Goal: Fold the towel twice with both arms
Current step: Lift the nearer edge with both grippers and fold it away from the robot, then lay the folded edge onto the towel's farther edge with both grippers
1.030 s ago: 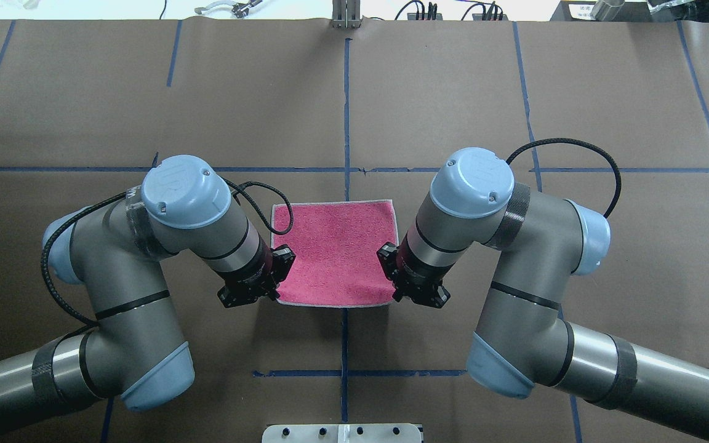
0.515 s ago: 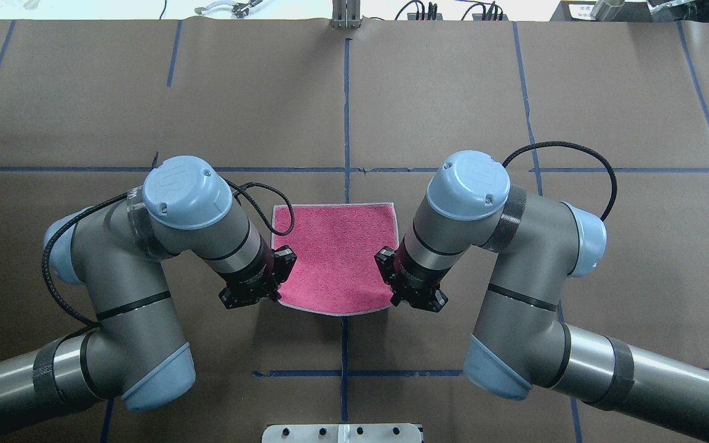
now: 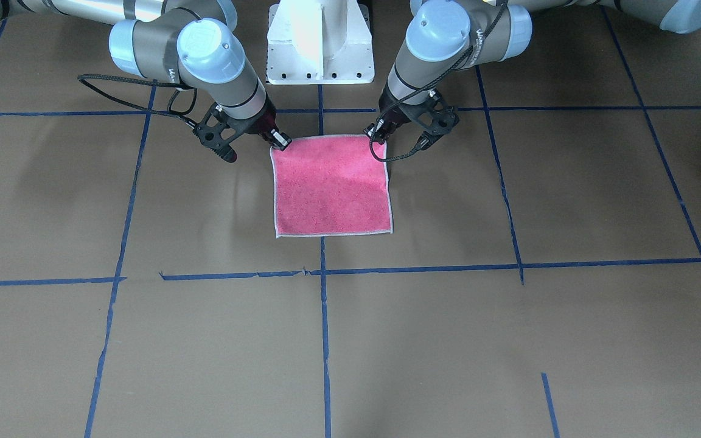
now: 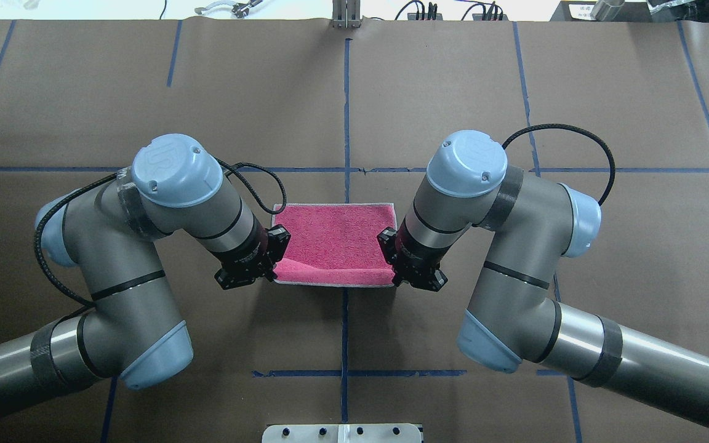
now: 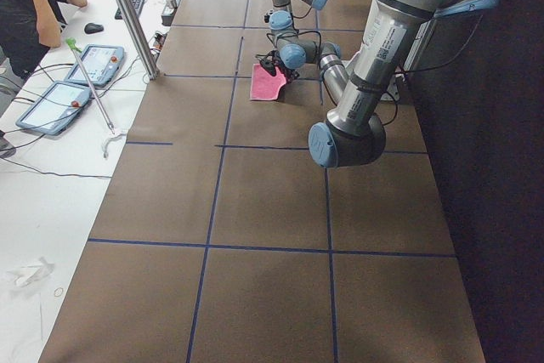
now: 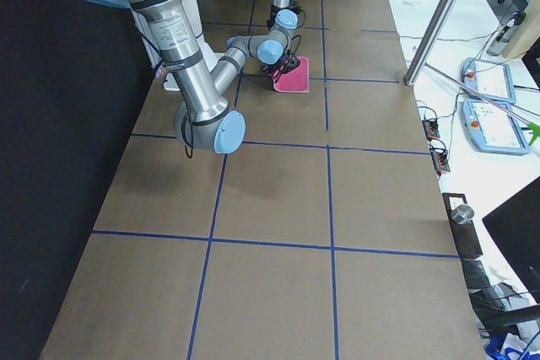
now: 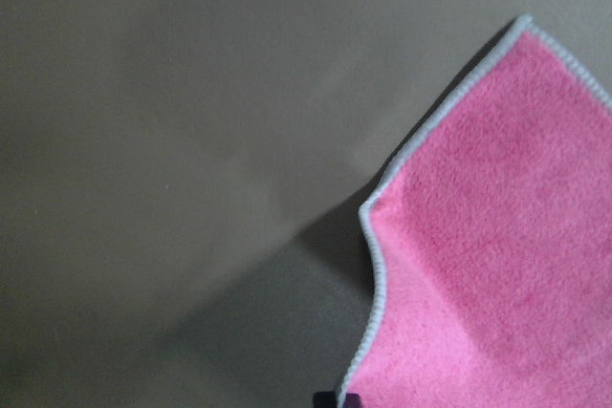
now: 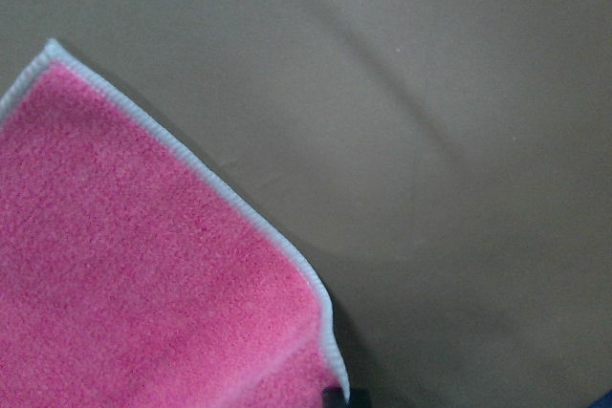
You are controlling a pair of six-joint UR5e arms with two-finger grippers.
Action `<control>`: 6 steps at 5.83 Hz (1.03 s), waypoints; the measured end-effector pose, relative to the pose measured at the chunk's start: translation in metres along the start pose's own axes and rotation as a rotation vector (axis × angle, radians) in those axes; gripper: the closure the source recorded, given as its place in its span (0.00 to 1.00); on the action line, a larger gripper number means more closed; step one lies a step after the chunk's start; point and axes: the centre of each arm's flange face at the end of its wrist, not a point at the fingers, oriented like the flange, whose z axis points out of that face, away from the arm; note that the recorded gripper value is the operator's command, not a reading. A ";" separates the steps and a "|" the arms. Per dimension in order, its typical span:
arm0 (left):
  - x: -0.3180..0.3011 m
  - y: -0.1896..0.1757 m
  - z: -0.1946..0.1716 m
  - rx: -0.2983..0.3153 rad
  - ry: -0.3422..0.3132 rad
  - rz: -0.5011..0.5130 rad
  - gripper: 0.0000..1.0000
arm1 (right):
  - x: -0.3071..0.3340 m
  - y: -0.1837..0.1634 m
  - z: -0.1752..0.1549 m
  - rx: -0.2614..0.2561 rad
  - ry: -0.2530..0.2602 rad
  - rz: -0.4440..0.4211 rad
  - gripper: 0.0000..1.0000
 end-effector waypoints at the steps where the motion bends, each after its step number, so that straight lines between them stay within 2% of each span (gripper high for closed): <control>1: 0.003 -0.009 -0.002 0.009 0.004 -0.020 1.00 | -0.009 -0.005 0.001 0.006 0.002 0.010 1.00; 6: 0.038 -0.039 0.010 0.031 0.034 -0.092 1.00 | -0.052 -0.022 -0.010 0.027 -0.016 0.045 1.00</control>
